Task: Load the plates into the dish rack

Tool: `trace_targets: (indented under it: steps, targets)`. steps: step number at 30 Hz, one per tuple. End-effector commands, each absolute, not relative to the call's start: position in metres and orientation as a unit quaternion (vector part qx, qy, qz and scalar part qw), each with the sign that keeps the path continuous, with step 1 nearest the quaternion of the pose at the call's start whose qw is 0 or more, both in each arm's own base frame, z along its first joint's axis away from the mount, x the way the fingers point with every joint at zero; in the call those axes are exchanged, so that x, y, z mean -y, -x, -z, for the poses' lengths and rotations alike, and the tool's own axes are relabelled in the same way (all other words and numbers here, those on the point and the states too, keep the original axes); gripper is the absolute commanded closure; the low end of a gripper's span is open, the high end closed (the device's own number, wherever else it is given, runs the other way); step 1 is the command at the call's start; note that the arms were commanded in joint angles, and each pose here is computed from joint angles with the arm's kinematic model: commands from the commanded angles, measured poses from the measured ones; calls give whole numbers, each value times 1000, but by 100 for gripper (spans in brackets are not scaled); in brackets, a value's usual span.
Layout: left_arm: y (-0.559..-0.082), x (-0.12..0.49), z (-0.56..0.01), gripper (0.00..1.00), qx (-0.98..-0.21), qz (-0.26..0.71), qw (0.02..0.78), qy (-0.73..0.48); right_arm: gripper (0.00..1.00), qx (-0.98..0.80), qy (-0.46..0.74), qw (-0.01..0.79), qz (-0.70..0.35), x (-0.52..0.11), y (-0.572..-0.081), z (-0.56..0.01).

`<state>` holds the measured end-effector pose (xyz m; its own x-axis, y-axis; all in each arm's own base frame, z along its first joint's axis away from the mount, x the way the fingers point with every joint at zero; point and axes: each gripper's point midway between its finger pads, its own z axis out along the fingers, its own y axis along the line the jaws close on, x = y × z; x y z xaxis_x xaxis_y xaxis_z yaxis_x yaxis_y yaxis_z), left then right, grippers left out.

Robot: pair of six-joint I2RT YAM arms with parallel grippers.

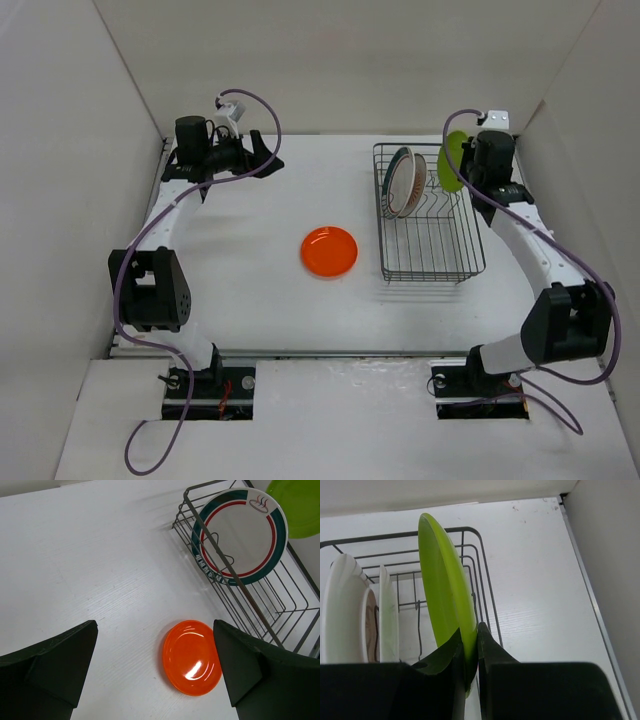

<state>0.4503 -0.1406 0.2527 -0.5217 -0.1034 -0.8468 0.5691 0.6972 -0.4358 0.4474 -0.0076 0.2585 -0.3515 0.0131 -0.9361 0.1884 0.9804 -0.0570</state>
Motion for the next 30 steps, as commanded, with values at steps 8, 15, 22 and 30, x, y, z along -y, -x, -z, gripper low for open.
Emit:
trace_targets:
  steps: [8,15,22,30]
  targets:
    - [-446,140,-279,0,-772,353,501,-168,100,-806,-103,574,103,5,-461,-244]
    - [-446,140,-279,0,-772,353,501,-168,100,-813,-103,564,104,1,-464,-229]
    - [-446,140,-279,0,-772,353,501,-168,100,-819,-102,552,117,-2,-466,-216]
    - [-447,140,-275,0,-774,354,498,-166,100,-822,-105,545,127,1,-465,-208]
